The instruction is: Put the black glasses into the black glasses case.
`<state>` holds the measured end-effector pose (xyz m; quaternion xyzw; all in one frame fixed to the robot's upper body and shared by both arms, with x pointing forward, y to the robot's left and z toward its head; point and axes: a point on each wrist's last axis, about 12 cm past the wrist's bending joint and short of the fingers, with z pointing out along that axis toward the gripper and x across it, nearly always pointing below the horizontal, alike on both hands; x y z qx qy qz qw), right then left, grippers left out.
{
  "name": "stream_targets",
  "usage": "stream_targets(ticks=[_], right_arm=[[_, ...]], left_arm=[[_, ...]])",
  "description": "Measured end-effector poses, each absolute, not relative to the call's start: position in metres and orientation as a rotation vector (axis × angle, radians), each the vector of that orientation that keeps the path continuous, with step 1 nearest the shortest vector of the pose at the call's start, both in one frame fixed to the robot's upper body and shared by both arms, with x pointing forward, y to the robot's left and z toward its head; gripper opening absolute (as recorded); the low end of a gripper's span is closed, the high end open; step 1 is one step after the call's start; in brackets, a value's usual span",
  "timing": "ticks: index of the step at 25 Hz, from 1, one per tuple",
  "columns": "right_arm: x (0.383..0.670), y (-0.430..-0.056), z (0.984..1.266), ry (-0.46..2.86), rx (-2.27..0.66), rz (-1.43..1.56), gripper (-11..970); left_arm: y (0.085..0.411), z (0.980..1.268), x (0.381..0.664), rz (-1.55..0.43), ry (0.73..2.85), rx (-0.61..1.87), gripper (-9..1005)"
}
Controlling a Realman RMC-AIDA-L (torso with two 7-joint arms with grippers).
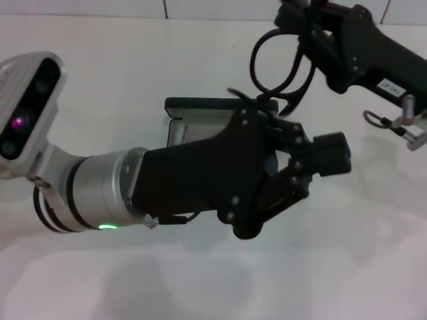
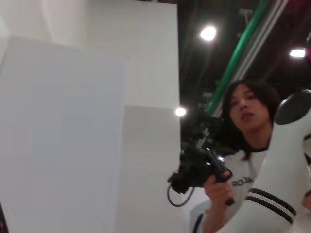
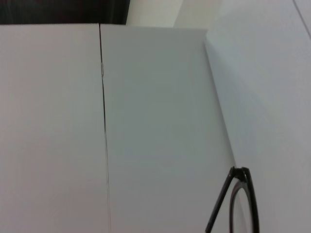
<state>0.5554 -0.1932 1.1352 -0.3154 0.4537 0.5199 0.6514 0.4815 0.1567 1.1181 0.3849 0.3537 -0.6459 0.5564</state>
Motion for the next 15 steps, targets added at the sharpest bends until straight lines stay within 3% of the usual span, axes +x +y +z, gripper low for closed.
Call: stream_targets(ticks=[15], right_arm=[[0.554,-0.179,1.128,1.086,-0.784,1.184,118]], left_arm=[[0.162,1.108,0.499,-1.408,0.993,0.750,55]])
